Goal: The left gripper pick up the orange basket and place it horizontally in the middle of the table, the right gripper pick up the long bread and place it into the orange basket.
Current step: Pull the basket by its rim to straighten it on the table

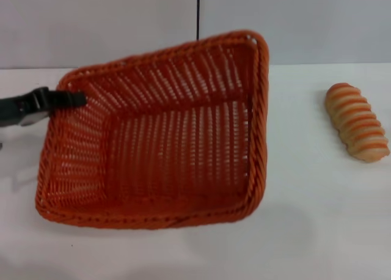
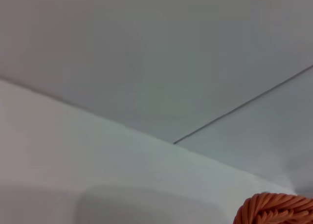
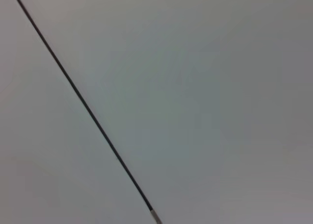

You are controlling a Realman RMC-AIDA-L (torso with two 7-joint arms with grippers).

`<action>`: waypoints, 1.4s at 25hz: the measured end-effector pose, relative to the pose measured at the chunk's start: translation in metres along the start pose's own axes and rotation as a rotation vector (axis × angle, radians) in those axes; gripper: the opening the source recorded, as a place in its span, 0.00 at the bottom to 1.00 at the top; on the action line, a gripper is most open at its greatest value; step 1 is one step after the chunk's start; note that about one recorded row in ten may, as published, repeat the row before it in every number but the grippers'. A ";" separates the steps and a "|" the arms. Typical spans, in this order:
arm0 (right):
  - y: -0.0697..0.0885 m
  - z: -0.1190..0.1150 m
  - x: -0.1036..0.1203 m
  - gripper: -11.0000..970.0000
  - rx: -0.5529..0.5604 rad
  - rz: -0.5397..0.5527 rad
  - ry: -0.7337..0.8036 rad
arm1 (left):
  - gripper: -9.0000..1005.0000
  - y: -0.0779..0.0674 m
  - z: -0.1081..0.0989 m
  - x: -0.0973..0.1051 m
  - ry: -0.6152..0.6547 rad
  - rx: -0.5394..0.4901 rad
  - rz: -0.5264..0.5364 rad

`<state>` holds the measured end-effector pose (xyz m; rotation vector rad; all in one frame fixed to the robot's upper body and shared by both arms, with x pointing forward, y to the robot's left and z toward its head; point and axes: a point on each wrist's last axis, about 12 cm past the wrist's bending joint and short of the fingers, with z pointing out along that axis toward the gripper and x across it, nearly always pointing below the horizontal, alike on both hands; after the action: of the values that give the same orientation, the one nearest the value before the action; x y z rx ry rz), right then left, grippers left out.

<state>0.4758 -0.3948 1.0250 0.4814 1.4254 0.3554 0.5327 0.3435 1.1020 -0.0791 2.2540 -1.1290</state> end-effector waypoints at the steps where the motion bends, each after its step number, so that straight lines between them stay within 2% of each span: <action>1: 0.000 0.001 0.000 0.68 -0.002 -0.002 0.002 | 0.18 0.000 0.000 0.000 0.000 0.000 0.000; 2: 0.001 0.002 0.000 0.68 -0.007 -0.006 0.005 | 0.18 0.005 0.006 0.007 0.018 -0.009 -0.013; 7: 0.002 0.005 -0.001 0.68 -0.014 -0.012 0.006 | 0.18 0.013 0.006 0.017 0.025 -0.028 -0.029; 15: 0.002 0.005 -0.001 0.69 -0.015 -0.016 0.009 | 0.18 0.014 0.004 0.021 0.032 -0.025 -0.030; 31: 0.002 0.006 -0.002 0.70 -0.018 -0.017 0.008 | 0.54 0.010 0.001 0.021 0.069 -0.003 -0.017; 35: 0.002 0.006 -0.002 0.70 -0.019 -0.018 0.008 | 0.56 0.008 -0.002 0.015 0.072 -0.004 0.023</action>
<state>0.4821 -0.3943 1.0282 0.4523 1.4326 0.3568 0.5212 0.3455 1.0896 -0.0140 2.3141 -1.1314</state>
